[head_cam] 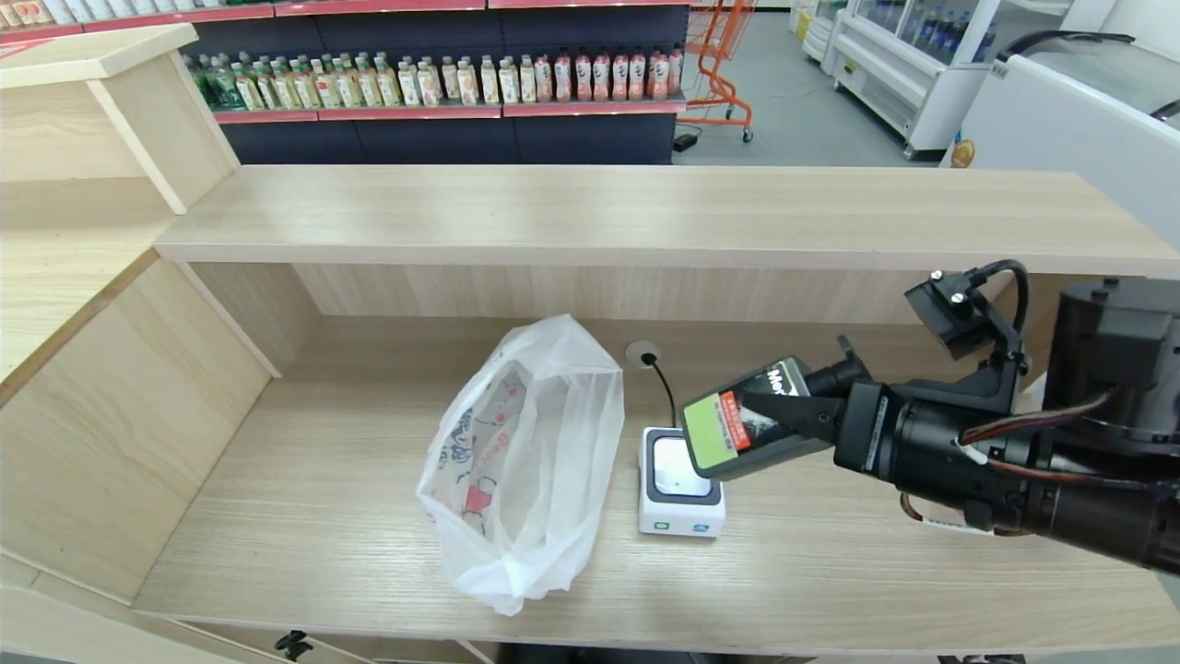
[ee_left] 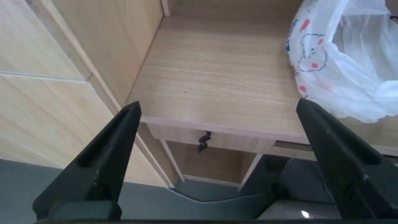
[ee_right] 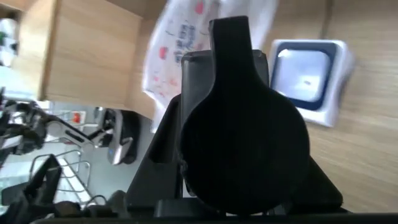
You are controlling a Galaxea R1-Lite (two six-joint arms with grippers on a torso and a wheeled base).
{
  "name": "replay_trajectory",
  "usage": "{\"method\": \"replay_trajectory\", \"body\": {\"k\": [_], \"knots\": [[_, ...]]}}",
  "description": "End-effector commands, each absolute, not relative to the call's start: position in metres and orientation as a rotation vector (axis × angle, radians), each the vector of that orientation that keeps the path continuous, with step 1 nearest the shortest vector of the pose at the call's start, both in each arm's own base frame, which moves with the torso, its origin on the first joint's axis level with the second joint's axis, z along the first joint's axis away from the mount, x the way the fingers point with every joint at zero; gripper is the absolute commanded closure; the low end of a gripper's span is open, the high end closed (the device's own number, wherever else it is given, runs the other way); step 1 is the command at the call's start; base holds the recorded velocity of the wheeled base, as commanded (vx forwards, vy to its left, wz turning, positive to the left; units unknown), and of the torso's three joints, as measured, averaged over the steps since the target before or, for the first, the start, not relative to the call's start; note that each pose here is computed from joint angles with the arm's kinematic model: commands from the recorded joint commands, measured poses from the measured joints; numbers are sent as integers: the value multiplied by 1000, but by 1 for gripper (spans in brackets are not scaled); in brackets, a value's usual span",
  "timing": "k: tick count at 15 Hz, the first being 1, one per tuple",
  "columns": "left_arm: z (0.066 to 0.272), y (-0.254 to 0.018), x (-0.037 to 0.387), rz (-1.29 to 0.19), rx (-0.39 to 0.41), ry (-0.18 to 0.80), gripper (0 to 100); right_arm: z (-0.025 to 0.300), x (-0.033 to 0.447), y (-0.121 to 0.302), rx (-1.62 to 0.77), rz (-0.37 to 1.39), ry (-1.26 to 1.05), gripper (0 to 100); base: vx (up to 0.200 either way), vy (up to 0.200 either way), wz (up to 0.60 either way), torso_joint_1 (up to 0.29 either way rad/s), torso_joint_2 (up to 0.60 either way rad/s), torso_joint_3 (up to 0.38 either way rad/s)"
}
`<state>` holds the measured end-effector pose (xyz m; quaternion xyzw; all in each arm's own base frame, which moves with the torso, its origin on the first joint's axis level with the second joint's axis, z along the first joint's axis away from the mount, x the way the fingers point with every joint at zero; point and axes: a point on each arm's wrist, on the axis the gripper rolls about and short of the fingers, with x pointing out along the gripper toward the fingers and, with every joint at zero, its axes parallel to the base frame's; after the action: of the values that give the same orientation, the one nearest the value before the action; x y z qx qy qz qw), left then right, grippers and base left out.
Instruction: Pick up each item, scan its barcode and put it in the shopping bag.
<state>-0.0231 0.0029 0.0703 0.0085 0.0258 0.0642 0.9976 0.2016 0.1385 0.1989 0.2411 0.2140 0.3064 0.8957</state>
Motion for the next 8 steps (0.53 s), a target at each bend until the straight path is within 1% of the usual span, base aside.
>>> {"method": "replay_trajectory", "body": {"k": [1, 3, 5, 7, 8], "knots": [[70, 3, -23, 130, 17, 51, 0, 196, 208, 144, 495, 630, 464, 100, 0, 200, 0, -12, 2, 7], [70, 3, -23, 128, 17, 51, 0, 185, 215, 150, 474, 620, 500, 100, 0, 0, 0, 0, 0, 0], [70, 3, -23, 128, 17, 51, 0, 171, 222, 154, 391, 607, 522, 100, 0, 0, 0, 0, 0, 0], [70, 3, -23, 130, 17, 51, 0, 156, 232, 159, 303, 550, 531, 100, 0, 0, 0, 0, 0, 0], [70, 3, -23, 128, 17, 51, 0, 153, 238, 163, 260, 556, 526, 100, 0, 0, 0, 0, 0, 0]]}}
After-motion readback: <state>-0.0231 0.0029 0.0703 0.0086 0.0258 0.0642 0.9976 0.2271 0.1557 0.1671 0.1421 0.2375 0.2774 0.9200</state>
